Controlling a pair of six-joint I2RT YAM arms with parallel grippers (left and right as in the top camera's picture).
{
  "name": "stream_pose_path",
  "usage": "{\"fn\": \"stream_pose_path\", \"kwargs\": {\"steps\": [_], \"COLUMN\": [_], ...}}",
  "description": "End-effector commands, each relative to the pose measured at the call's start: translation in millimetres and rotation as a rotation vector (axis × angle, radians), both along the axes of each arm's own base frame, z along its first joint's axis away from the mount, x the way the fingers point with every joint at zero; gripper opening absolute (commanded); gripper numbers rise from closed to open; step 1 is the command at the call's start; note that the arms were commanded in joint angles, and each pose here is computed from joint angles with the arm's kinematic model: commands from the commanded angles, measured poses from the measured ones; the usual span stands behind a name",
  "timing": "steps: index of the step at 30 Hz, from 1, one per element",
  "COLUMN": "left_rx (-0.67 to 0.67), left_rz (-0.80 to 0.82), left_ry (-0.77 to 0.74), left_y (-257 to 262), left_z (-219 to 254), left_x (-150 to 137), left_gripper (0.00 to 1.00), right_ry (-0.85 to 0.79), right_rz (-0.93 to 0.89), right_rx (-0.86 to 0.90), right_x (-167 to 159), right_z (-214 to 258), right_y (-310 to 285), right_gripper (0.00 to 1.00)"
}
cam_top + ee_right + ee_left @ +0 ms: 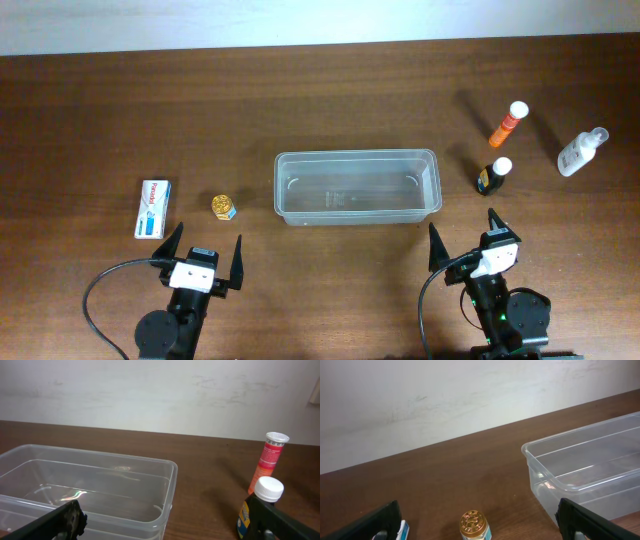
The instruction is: Pack container
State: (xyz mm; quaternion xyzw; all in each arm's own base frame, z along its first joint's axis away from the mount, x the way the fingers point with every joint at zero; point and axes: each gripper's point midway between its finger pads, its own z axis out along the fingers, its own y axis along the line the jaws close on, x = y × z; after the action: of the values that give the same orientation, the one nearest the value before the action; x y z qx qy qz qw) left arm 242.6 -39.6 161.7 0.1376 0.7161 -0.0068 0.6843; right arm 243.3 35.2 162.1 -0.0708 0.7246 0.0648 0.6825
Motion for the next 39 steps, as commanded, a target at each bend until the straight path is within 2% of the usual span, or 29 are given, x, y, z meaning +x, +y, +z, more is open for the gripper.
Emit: {"fn": "stream_pose_path", "kwargs": {"steps": [1, 11, 15, 34, 39], "left_rx": [0.015, 0.015, 0.015, 0.015, 0.015], "left_rz": [-0.003, -0.003, -0.003, -0.003, -0.003], "left_ry": [-0.003, -0.003, -0.003, -0.003, -0.003], "left_y": [0.3, 0.2, 0.2, 0.3, 0.3], "left_z": [-1.5, -1.5, -1.5, -1.5, -1.5], "left_x": [-0.1, -0.1, -0.1, -0.1, -0.1], "left_gripper": [0.99, 0.99, 0.99, 0.99, 0.99], "right_ry": [-0.001, -0.034, -0.022, -0.015, -0.043], "right_rz": [0.008, 0.012, 0.127, 0.126, 0.203], "right_rx": [-0.006, -0.004, 0.001, 0.001, 0.004], "right_x": [-0.5, -0.3, -5.5, -5.5, -9.9], "right_z": [-2.1, 6.1, 3.2, 1.7, 8.4], "right_y": [1.8, 2.5, 21.5, 21.3, 33.8], "right_gripper": [0.98, 0.98, 0.98, 0.98, 0.98]}}
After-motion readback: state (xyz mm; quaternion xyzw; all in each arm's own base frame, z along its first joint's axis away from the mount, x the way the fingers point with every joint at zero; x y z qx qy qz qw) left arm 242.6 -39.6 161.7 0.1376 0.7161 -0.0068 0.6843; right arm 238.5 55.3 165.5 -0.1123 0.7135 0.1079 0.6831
